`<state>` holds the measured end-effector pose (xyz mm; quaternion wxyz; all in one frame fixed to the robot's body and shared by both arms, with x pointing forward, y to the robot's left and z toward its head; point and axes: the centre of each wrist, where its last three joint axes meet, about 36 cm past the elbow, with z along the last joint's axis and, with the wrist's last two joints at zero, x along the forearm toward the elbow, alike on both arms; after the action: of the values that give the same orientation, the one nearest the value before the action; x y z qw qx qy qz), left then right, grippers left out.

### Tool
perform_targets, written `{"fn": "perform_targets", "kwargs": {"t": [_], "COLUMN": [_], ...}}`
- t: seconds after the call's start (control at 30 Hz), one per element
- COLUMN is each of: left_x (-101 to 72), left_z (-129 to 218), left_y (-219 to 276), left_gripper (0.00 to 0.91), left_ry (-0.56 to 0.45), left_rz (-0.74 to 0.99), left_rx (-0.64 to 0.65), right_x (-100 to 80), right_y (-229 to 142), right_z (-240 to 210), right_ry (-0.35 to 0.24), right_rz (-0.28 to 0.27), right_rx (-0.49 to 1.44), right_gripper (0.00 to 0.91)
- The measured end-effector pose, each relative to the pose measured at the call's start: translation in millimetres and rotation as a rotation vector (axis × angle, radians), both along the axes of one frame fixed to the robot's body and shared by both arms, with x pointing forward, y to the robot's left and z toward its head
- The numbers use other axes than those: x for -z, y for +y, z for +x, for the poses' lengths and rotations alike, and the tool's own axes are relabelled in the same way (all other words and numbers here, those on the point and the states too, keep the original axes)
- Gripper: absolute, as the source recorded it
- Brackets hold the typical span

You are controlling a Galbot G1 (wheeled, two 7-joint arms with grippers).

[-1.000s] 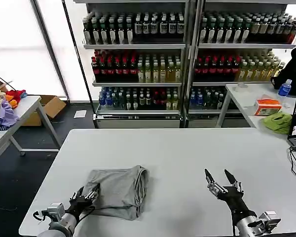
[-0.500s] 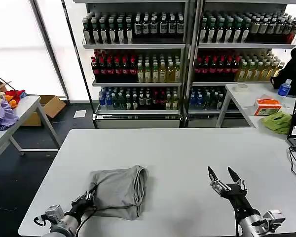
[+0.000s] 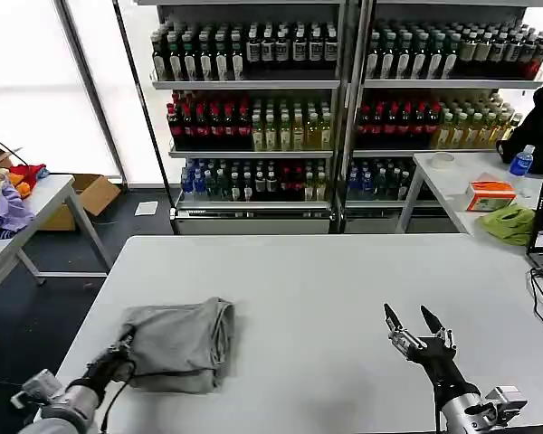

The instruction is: Fold and organize the clothes.

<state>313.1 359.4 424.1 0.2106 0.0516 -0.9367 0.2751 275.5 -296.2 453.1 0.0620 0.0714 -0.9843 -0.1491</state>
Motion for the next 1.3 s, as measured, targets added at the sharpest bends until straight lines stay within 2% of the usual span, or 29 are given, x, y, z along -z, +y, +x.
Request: {"fn": "perform_targets", "kwargs": {"t": [0.3, 0.47, 0.6, 0.73, 0.9, 1.1, 1.13, 1.17, 1.2, 1.23, 1.3], "left_x": [-67.6, -93.7, -108.2, -115.7, -117.0, -98.8, -95.7, -92.4, -87.6, -82.6, -70.5], "left_z": [-2.4, 1.1, 3.5, 3.1, 5.0, 8.6, 9.9, 11.8, 14.8, 18.0, 25.1], "left_y": [50.8, 59.8, 54.0, 33.3, -12.5, -72.2, -82.4, -90.7, -100.0, -107.9, -125.3], "left_gripper": [0.01, 0.01, 0.01, 0.01, 0.01, 0.03, 0.101, 0.494, 0.796, 0.907, 0.907], "left_ry": [-0.077, -0.1, -0.116, -0.12, -0.124, -0.097, -0.093, -0.09, -0.085, -0.079, -0.065], "left_rz": [-0.022, -0.015, -0.017, -0.033, -0.075, -0.167, -0.187, -0.202, -0.221, -0.237, -0.269], "left_rx": [-0.054, -0.034, -0.011, 0.04, 0.154, 0.301, 0.332, 0.36, 0.391, 0.418, 0.474], "right_x": [2.0, 4.0, 8.0, 9.6, 8.7, 9.2, 10.1, 11.2, 12.5, 13.6, 16.1], "right_y": [-4.1, -3.4, -1.6, 1.9, 8.9, 18.7, 20.6, 22.6, 24.8, 26.5, 30.0], "right_z": [2.3, 4.2, 4.3, 2.5, -0.4, -3.9, -5.0, -6.1, -6.9, -7.2, -7.7], "right_ry": [-0.007, -0.011, -0.012, -0.015, -0.02, -0.028, -0.027, -0.024, -0.021, -0.019, -0.011], "right_rz": [-0.006, 0.0, 0.006, 0.01, 0.018, 0.034, 0.039, 0.043, 0.047, 0.049, 0.05], "right_rx": [-0.001, -0.002, -0.003, -0.008, -0.012, -0.018, -0.02, -0.02, -0.021, -0.021, -0.027], "right_gripper": [0.907, 0.907, 0.907, 0.907, 0.907, 0.907, 0.907, 0.907, 0.907, 0.907, 0.907]}}
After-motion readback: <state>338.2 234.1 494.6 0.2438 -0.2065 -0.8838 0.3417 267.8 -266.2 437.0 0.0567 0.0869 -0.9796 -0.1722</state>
